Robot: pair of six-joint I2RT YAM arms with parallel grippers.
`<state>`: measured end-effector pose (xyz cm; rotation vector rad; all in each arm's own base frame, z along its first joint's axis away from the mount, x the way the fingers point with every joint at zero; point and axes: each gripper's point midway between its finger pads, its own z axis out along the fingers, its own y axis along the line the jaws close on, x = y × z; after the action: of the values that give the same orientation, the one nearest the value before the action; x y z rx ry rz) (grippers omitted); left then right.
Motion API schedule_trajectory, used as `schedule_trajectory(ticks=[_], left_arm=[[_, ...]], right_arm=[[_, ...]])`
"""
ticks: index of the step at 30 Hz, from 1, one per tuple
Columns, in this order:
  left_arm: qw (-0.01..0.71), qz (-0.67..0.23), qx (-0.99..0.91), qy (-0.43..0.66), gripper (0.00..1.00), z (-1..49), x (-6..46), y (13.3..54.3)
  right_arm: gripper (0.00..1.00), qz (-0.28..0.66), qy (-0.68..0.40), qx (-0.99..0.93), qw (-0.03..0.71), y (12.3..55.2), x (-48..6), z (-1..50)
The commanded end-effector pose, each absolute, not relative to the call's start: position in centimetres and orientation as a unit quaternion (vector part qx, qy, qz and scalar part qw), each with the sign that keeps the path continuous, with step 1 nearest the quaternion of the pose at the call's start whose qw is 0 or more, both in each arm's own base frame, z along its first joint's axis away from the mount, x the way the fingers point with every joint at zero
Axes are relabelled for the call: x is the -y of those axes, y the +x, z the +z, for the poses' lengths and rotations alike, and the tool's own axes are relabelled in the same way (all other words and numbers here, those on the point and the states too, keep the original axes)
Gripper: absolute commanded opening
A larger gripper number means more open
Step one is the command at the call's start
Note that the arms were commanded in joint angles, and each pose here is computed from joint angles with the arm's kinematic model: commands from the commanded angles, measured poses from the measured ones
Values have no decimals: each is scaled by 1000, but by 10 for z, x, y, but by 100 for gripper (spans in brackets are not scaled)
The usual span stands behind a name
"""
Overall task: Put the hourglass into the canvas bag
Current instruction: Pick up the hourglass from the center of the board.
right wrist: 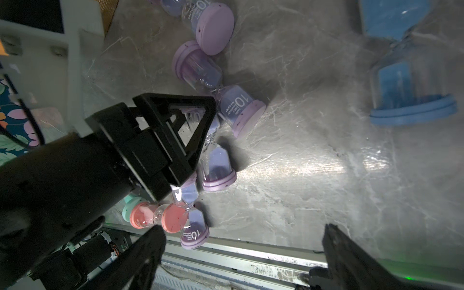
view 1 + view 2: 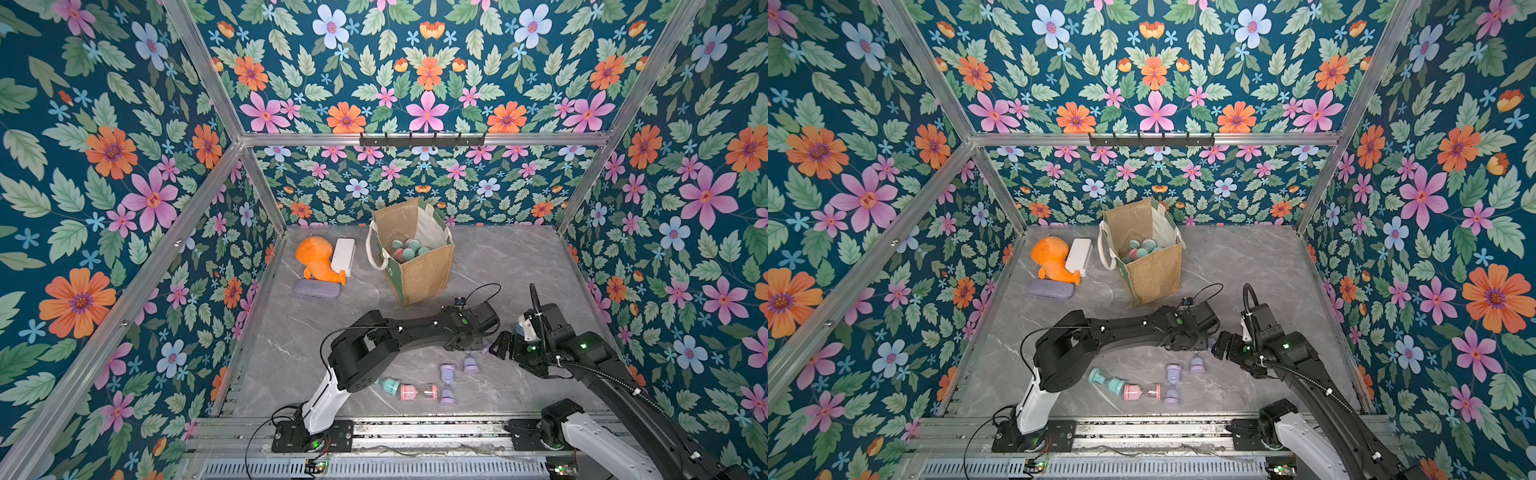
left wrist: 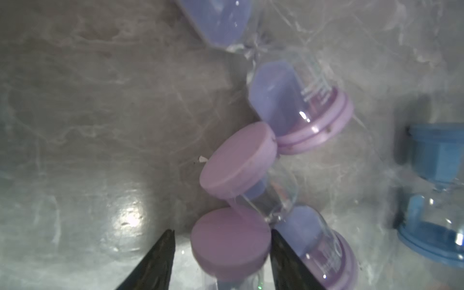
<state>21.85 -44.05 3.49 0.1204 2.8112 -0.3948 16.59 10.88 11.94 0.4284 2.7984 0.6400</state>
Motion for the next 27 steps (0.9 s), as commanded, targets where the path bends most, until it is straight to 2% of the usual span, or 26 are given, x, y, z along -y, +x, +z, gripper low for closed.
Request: schedule_trajectory(ticks=[1, 12, 27], left_arm=[[154, -114, -981, 38, 61, 29, 434, 220], [152, -103, -982, 33, 54, 17, 436, 219], [199, -112, -973, 12, 44, 46, 433, 233]], right_arm=[[99, 218, 153, -957, 118, 166, -108, 118], [99, 219, 153, -957, 114, 167, -109, 116], [99, 227, 149, -953, 132, 174, -111, 130]])
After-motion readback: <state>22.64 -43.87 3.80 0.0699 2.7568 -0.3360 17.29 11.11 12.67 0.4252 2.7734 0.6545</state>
